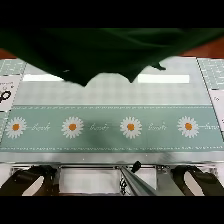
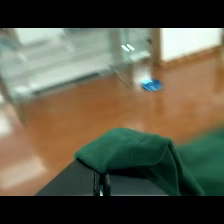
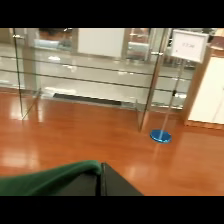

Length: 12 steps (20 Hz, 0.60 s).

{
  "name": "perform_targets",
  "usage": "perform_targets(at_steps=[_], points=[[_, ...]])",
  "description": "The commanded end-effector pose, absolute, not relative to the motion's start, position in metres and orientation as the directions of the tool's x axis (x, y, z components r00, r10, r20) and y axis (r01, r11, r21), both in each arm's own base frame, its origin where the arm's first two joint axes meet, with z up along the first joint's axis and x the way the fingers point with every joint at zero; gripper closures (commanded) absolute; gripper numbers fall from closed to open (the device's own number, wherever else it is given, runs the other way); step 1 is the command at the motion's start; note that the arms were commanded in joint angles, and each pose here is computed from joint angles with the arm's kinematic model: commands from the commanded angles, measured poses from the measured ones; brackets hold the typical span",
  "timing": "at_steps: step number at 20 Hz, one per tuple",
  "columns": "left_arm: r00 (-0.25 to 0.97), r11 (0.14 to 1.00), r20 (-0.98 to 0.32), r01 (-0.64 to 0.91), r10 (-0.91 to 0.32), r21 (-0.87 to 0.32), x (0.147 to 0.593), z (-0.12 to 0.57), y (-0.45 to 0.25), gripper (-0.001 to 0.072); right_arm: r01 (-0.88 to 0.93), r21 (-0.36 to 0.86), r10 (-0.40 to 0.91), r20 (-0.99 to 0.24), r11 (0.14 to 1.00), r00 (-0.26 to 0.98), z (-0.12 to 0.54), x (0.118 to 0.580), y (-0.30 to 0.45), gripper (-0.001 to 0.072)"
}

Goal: Fold the shirts.

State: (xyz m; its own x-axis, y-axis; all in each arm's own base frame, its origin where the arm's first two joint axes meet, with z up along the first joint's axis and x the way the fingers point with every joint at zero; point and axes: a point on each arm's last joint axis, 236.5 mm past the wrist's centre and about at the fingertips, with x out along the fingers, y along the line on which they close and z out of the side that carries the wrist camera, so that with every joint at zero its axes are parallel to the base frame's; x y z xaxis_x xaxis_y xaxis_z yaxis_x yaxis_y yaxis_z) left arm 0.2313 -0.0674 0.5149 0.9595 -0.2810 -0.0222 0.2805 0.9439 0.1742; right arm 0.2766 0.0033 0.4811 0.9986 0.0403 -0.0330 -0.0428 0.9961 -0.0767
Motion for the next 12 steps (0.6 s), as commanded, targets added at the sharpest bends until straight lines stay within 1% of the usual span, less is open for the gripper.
perform_targets(at_steps=[1, 3, 4, 5, 6, 7, 9, 12], points=[[0.988, 0.962, 0.043, 0.133, -0.147, 0.238, 0.211, 0.532, -0.030, 0.0682, -0.003, -0.081, -0.012, -0.183, 0.997, 0.983, 0.454, 0.245, -0.005, 0.0692], [0.996, 0.963, 0.026, 0.077, -0.087, 0.260, 0.218, 0.528, -0.017, 0.0682, -0.036, -0.068, 0.006, -0.400, 0.997, 0.916, 0.402, 0.242, -0.003, 0.0692], [0.997, 0.959, -0.016, 0.076, -0.074, 0.271, 0.226, 0.518, -0.016, 0.0682, -0.060, -0.051, 0.025, -0.520, 0.997, 0.854, 0.373, 0.241, 0.000, 0.0692], [0.993, 0.949, -0.090, 0.096, -0.072, 0.299, 0.237, 0.500, -0.017, 0.0682, -0.088, -0.025, 0.053, -0.627, 0.996, 0.777, 0.346, 0.239, 0.004, 0.0693], [0.981, 0.940, -0.181, 0.123, -0.068, 0.318, 0.250, 0.476, -0.020, 0.0682, -0.125, 0.013, 0.095, -0.732, 0.992, 0.675, 0.317, 0.237, 0.010, 0.0692], [0.954, 0.930, -0.295, 0.161, -0.060, 0.331, 0.267, 0.444, -0.023, 0.0682, -0.149, 0.045, 0.125, -0.802, 0.988, 0.584, 0.294, 0.238, 0.014, 0.0692], [0.864, 0.909, -0.502, 0.231, -0.028, 0.346, 0.300, 0.378, -0.026, 0.0682, -0.147, 0.060, 0.129, -0.842, 0.987, 0.523, 0.262, 0.263, 0.013, 0.0692], [0.704, 0.901, -0.710, 0.296, 0.020, 0.318, 0.347, 0.279, -0.030, 0.0682, -0.149, 0.055, 0.121, -0.870, 0.987, 0.477, 0.203, 0.311, 0.017, 0.0692]])
